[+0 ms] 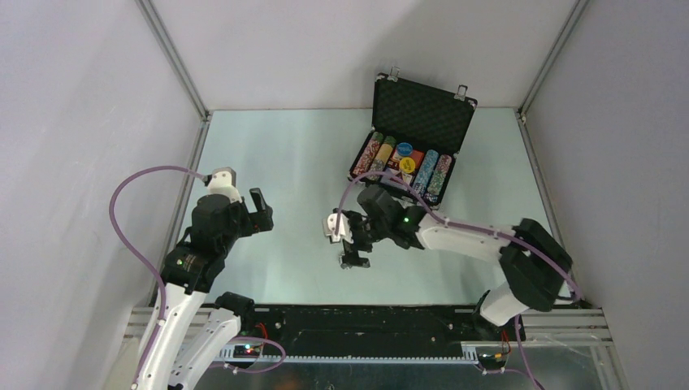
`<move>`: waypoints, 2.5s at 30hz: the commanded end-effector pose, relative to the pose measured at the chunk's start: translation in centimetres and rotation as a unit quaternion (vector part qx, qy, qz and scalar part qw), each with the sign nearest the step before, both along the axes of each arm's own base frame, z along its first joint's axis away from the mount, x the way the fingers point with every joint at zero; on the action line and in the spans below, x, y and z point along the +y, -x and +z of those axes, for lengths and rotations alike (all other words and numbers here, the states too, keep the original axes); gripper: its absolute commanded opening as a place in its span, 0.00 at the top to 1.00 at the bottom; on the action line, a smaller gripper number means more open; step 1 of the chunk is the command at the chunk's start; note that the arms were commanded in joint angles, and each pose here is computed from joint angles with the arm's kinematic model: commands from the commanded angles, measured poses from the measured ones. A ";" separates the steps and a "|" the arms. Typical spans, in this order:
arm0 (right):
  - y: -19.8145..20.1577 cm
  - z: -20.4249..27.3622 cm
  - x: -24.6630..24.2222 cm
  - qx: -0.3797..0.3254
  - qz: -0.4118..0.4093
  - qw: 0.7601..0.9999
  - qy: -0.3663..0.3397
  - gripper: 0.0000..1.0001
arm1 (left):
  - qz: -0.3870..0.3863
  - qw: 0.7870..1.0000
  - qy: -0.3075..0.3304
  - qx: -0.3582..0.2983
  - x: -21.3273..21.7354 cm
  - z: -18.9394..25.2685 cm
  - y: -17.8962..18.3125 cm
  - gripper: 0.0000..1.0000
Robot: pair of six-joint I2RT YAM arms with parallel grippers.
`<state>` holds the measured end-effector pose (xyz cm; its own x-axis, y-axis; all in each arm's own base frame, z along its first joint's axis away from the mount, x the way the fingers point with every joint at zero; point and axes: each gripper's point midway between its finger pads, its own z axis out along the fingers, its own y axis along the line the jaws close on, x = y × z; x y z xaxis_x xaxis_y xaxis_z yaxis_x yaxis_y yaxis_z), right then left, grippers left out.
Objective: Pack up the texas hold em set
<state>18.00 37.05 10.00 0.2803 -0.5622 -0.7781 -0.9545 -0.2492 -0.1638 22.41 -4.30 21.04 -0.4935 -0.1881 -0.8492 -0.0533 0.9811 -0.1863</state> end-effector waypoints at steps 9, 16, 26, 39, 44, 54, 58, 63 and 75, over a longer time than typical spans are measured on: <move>-7.4 13.3 -5.2 0.022 -0.422 0.885 -0.194 0.01 | 0.013 1.000 -0.008 -0.010 0.6 0.3 -0.3 0.00; -10.1 12.7 -11.4 0.197 -0.536 0.794 -0.209 0.01 | 0.012 1.000 -0.010 -0.003 0.5 0.0 -0.4 0.00; -11.3 11.1 -14.3 0.169 -0.634 0.732 -0.187 0.01 | 0.013 1.000 -0.012 0.003 0.6 -0.3 -0.5 0.00; -8.0 3.8 -10.7 0.209 -0.695 0.687 -0.035 0.01 | 0.010 1.000 -0.012 0.004 0.5 -0.3 -0.6 0.00; -5.0 1.1 -4.9 0.280 -0.653 0.704 0.008 0.01 | 0.009 1.000 -0.012 0.006 0.4 -0.4 -0.6 0.00; -2.7 -2.9 -0.7 0.239 -0.646 0.715 0.118 0.01 | 0.006 1.000 -0.011 0.006 0.3 -0.4 -0.5 0.00; -2.5 -3.9 -1.1 0.218 -0.655 0.709 0.146 0.02 | 0.007 1.000 -0.011 0.006 0.4 -0.4 -0.5 0.00; -2.0 -5.0 -1.2 0.219 -0.654 0.705 0.165 0.02 | 0.006 1.000 -0.011 0.004 0.3 -0.3 -0.5 0.00; -0.5 -7.1 -0.3 0.231 -0.642 0.706 0.188 0.12 | 0.004 1.000 -0.011 0.006 0.3 -0.4 -0.5 0.00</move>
